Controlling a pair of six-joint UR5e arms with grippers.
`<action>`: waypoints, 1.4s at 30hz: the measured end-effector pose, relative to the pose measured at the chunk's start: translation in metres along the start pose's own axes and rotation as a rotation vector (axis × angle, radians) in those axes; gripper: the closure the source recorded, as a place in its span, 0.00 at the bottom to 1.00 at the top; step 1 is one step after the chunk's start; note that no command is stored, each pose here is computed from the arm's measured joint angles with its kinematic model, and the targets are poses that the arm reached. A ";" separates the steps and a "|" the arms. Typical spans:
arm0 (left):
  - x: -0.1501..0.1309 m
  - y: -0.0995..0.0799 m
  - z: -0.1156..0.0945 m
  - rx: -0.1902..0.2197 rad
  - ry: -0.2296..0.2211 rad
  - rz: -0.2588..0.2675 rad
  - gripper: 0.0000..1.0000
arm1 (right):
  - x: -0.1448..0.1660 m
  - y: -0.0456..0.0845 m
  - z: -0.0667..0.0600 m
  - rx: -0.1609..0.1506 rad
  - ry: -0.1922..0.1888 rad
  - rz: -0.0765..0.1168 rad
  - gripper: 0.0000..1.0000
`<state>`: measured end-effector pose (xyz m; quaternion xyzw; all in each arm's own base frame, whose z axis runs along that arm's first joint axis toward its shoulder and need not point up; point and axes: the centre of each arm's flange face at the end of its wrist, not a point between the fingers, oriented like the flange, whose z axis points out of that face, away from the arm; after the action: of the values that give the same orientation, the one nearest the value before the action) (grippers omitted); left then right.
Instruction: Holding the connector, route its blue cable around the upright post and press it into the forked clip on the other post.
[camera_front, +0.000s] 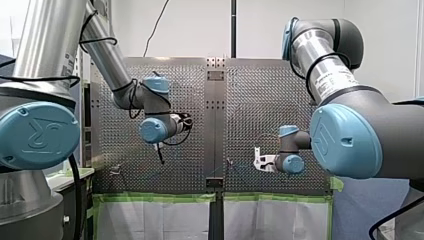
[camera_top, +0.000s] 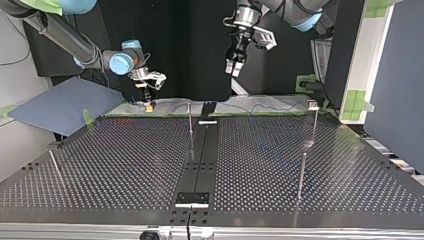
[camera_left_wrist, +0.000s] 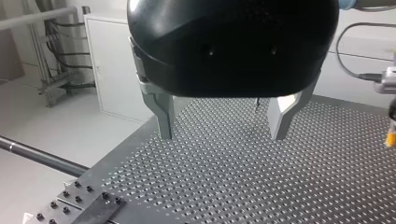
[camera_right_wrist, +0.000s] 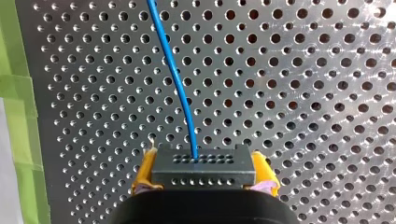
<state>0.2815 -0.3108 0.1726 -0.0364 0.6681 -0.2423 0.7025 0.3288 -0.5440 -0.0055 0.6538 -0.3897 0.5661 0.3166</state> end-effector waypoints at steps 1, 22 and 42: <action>0.001 0.002 -0.003 -0.004 0.006 0.006 0.00 | 0.000 0.000 0.000 0.000 0.000 0.000 1.00; 0.045 0.034 -0.036 -0.058 0.118 0.082 0.00 | 0.016 0.010 0.014 -0.044 -0.008 -0.035 1.00; 0.044 0.033 -0.034 -0.053 0.107 0.078 0.00 | 0.121 0.010 0.016 -0.088 0.081 -0.065 1.00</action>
<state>0.2578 -0.2894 0.1156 -0.0157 0.7117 -0.1986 0.6736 0.3348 -0.5809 0.1111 0.6283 -0.3795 0.5638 0.3787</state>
